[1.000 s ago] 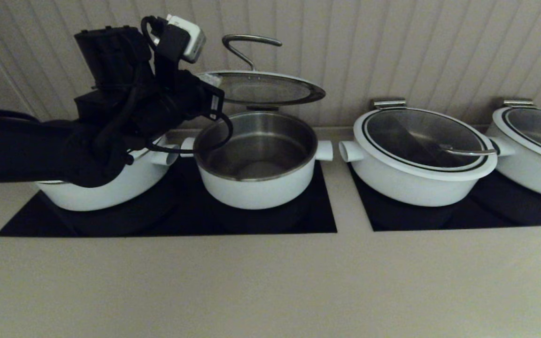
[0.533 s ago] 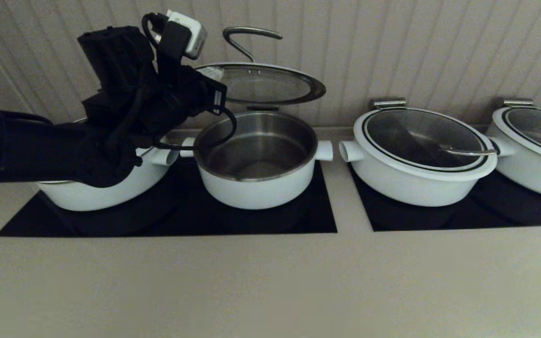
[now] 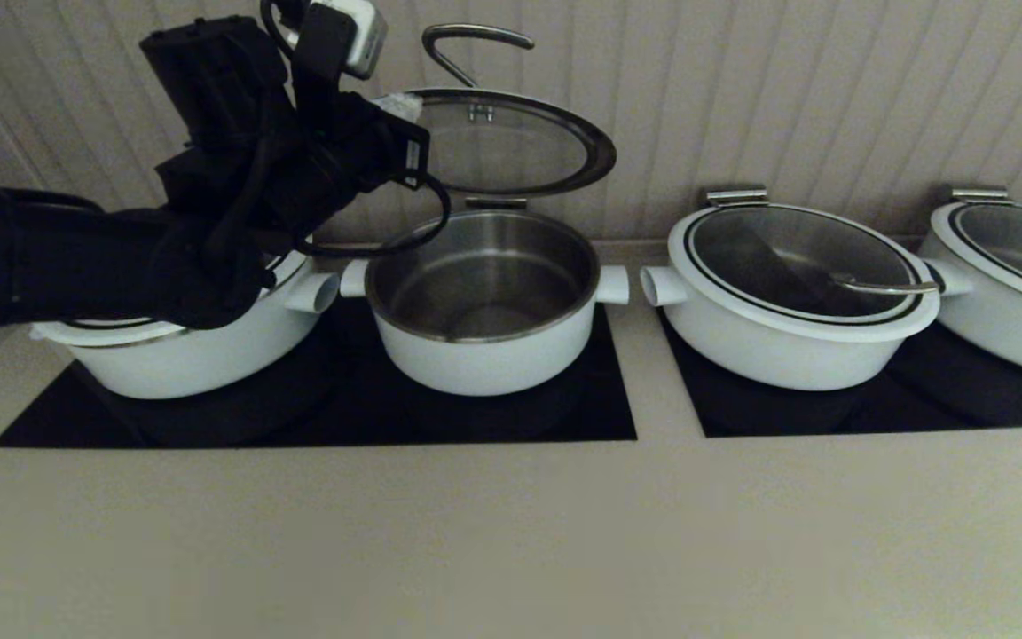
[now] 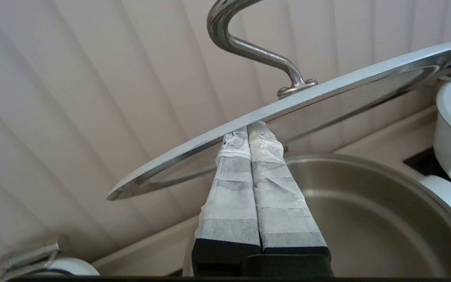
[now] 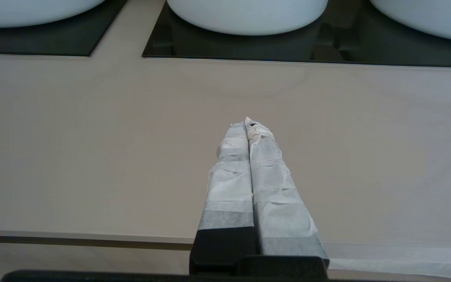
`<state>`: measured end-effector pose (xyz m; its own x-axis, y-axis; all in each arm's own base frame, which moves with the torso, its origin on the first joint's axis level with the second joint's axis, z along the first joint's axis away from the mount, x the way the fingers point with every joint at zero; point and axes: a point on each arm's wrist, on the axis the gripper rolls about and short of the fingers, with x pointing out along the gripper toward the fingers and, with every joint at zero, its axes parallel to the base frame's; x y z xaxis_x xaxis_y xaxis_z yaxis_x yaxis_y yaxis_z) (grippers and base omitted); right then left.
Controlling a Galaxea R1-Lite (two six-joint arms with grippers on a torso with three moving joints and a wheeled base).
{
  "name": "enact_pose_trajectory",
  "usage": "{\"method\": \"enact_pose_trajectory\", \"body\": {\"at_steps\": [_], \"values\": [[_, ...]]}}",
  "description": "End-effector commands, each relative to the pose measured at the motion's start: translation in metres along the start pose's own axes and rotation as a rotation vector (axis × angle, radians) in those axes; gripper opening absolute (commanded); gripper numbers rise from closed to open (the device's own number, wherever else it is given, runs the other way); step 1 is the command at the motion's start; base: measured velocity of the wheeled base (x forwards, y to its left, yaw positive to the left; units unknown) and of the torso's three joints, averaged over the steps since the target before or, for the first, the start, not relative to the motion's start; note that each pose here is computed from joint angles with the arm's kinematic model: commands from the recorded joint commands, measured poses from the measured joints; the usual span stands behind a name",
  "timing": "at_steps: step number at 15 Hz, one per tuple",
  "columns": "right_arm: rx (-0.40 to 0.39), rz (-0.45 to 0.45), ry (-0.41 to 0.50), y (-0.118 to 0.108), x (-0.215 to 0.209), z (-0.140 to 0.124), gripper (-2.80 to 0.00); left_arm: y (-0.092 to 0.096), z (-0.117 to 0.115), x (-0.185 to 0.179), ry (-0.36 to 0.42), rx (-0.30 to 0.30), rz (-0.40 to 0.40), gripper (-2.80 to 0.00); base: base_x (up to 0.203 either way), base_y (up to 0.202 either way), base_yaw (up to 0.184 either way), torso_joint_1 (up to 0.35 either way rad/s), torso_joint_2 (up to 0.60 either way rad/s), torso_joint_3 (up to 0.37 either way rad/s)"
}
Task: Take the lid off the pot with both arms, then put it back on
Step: Open the pot lid completely
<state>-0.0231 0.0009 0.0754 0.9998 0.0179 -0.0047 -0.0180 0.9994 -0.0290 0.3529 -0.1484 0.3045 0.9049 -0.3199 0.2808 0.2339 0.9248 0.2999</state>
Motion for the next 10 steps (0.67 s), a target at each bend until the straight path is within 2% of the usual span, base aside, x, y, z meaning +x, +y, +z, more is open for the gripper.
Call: {"method": "enact_pose_trajectory", "body": {"at_steps": [1, 4, 7, 10], "values": [[-0.001, 0.001, 0.001, 0.0000, 0.0001, 0.0000, -2.80, 0.0006, 0.0027, 0.0040, -0.020, 0.001, 0.007, -2.80, 0.000, 0.000, 0.000, 0.000, 0.00, 0.000], [-0.001, 0.001, 0.001, 0.0000, 0.0001, 0.0000, -2.80, 0.0001, 0.0019, 0.0067, -0.031, 0.005, 0.010, -2.80, 0.000, 0.000, 0.000, 0.000, 0.00, 0.000], [0.000, 0.001, 0.001, 0.0000, 0.0001, 0.0000, -2.80, -0.0018, -0.0026, 0.0120, -0.099, 0.004, 0.034, -2.80, 0.000, 0.000, 0.000, 0.000, 0.00, 0.000], [-0.001, 0.001, 0.001, 0.0000, 0.0001, 0.0000, -2.80, -0.0018, -0.0026, 0.0120, -0.099, 0.005, 0.034, -2.80, 0.000, 0.000, 0.000, 0.000, 0.00, 0.000]]}}
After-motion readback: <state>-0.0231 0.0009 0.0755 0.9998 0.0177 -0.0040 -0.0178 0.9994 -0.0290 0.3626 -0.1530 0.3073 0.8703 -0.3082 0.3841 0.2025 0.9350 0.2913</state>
